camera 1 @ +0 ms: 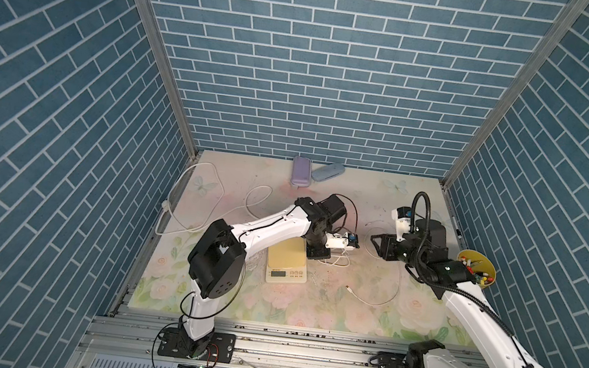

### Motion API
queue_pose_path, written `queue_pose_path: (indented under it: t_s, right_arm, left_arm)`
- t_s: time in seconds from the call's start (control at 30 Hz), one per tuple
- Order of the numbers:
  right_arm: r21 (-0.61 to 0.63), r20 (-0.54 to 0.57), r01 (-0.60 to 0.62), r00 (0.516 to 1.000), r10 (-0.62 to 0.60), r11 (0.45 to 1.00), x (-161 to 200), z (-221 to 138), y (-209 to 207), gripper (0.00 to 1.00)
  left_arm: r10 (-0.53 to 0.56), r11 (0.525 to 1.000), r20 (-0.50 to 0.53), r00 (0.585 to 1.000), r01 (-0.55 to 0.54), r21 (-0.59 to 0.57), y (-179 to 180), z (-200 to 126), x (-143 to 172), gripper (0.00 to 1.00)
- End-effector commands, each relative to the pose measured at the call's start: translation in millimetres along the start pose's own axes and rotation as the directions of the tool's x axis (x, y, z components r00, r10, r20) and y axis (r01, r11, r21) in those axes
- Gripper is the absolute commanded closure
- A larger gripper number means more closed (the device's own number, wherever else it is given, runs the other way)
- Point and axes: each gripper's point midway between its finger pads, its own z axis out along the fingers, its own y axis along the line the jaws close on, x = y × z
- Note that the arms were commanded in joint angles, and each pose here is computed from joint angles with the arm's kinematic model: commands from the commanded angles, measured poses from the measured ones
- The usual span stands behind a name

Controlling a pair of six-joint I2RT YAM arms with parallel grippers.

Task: Charge the electronic scale
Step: Pick up the charging cable from the center of the board.

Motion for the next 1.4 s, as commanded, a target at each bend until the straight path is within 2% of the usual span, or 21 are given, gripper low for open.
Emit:
queue_pose_path:
  t_s: [0.0,0.1,0.23,0.3,0.47,0.67,0.77,0.93,1.13,1.27,1.37]
  right_arm:
    - [-0.074,0.109,0.376,0.924,-0.368,0.923,9,-15,36,0.5]
    - [-0.083,0.194,0.455,0.88,-0.433,0.887,8,-19,54,0.5]
    - [-0.139,0.187,0.627,0.777,-0.601,0.767,21,-14,84,0.5]
    - [-0.16,0.164,0.702,0.712,-0.683,0.694,30,-11,96,0.5]
    - [-0.174,0.123,0.861,0.5,-0.857,0.477,46,-5,121,0.49]
    - [-0.155,0.097,0.957,0.264,-0.96,0.247,45,3,142,0.49]
    - [-0.159,0.098,0.973,0.187,-0.978,0.17,40,9,153,0.49]
    - [-0.21,0.081,0.972,0.128,-0.988,0.108,44,23,160,0.53]
    - [-0.24,0.063,0.967,0.108,-0.992,0.09,54,40,160,0.57]
    - [-0.201,0.058,0.976,0.093,-0.994,0.079,51,50,159,0.81]
    - [-0.174,0.06,0.983,0.075,-0.995,0.064,50,56,158,0.94]
  left_arm:
    - [-0.029,0.985,0.035,0.999,0.023,0.174,-34,-28,10,1.0]
    - [-0.073,0.973,0.079,0.994,0.054,0.223,-39,-41,12,1.0]
    - [-0.138,0.949,0.122,0.983,0.096,0.299,-40,-54,15,1.0]
    - [-0.151,0.94,0.122,0.981,0.104,0.324,-41,-59,18,1.0]
    - [-0.19,0.915,0.111,0.976,0.135,0.379,-45,-61,29,1.0]
    - [-0.224,0.887,0.09,0.97,0.165,0.432,-50,-56,33,1.0]
    - [-0.239,0.871,0.092,0.967,0.172,0.461,-52,-56,31,1.0]
    - [-0.25,0.863,0.107,0.962,0.172,0.475,-51,-58,30,1.0]
    - [-0.282,0.845,0.162,0.946,0.166,0.508,-52,-69,25,1.0]
    - [-0.284,0.842,0.174,0.943,0.158,0.517,-54,-71,23,1.0]
    - [-0.282,0.843,0.185,0.942,0.151,0.516,-55,-72,23,1.0]
